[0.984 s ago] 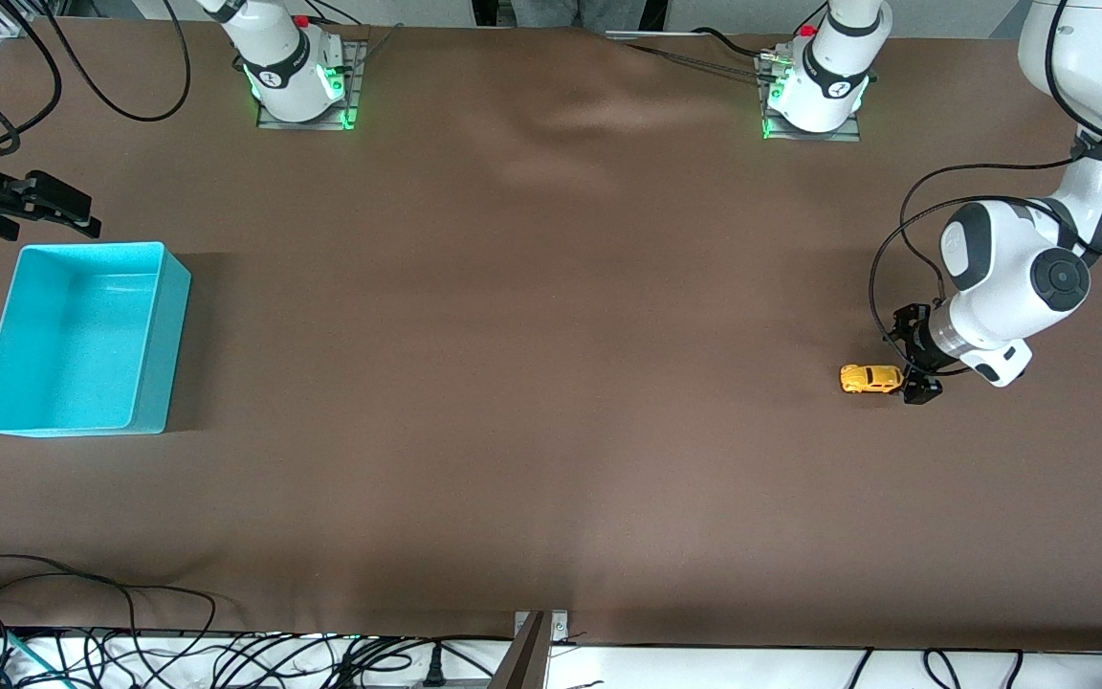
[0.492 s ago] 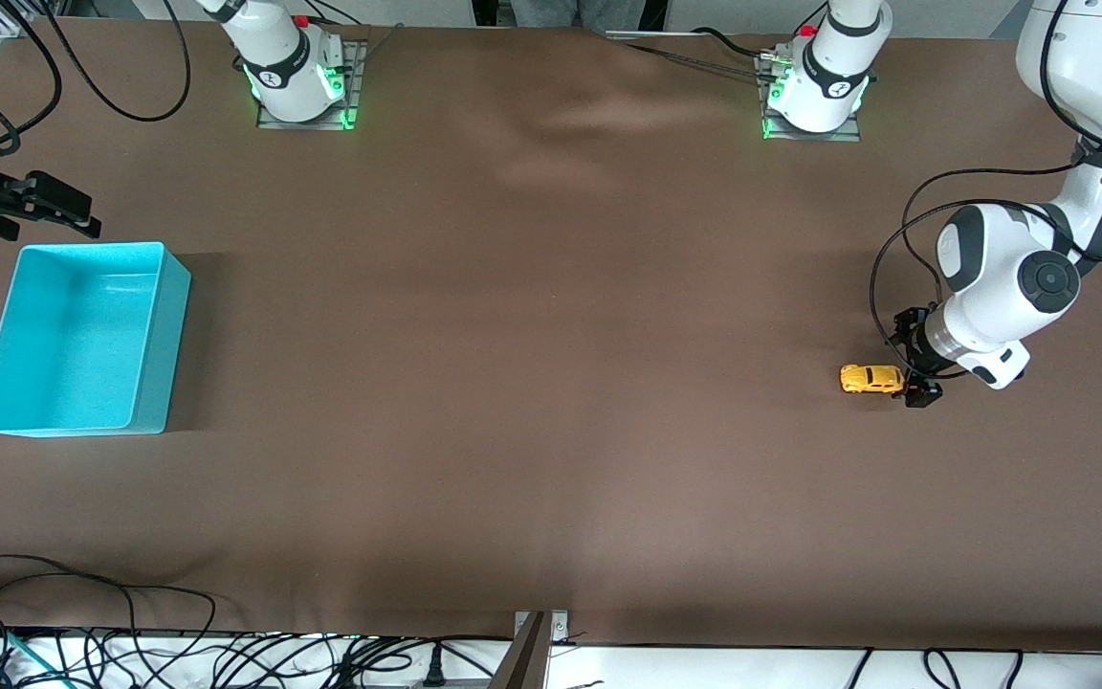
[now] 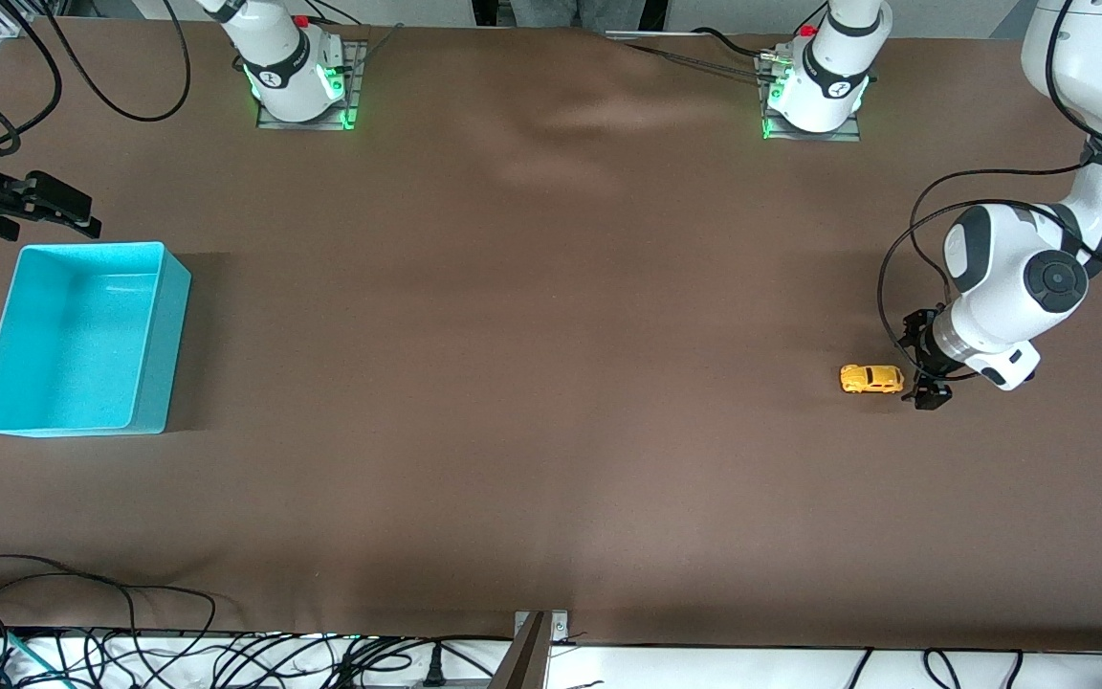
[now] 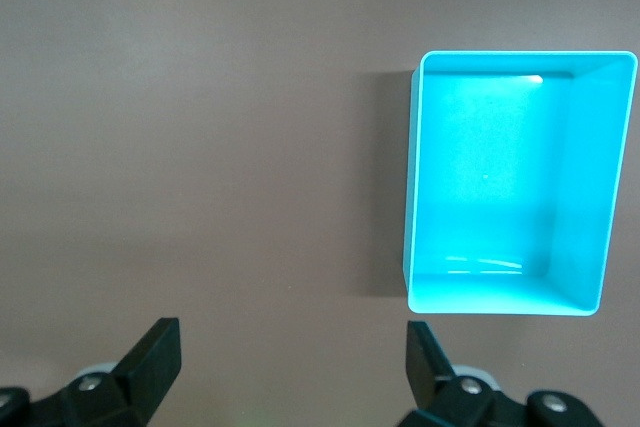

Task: Wind up and store yellow beetle car
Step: 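Lower the left gripper and close it on the yellow car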

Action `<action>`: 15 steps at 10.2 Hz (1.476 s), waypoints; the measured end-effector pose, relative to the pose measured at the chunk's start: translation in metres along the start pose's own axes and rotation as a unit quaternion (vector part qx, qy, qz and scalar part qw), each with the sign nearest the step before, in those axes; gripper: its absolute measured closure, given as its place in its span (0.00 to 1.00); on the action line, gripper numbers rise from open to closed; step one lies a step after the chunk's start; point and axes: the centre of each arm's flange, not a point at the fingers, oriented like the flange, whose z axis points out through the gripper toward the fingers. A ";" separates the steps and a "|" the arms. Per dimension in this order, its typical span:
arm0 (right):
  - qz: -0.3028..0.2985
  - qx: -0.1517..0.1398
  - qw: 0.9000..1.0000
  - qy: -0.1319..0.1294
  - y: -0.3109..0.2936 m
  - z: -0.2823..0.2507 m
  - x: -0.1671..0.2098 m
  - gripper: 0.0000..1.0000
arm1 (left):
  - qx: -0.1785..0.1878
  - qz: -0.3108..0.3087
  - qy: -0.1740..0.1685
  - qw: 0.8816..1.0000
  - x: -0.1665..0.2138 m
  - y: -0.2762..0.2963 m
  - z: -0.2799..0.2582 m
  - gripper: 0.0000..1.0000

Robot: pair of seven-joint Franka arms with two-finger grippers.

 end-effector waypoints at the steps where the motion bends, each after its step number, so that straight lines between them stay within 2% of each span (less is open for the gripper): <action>1: 0.000 0.000 1.000 0.000 0.000 0.000 0.000 0.00 | -0.003 -0.003 0.002 1.000 0.006 0.001 -0.002 0.00; 5: 0.000 0.000 1.000 0.000 0.000 0.000 0.000 0.00 | -0.004 0.000 0.001 1.000 0.003 0.004 -0.003 0.00; 9: 0.000 0.000 1.000 0.000 0.000 0.000 0.000 0.00 | 0.020 0.014 -0.009 1.000 -0.016 -0.001 0.026 0.00; 15: 0.000 0.000 1.000 -0.001 0.000 0.001 0.000 0.00 | 0.026 0.016 -0.012 0.999 -0.019 -0.003 0.035 0.00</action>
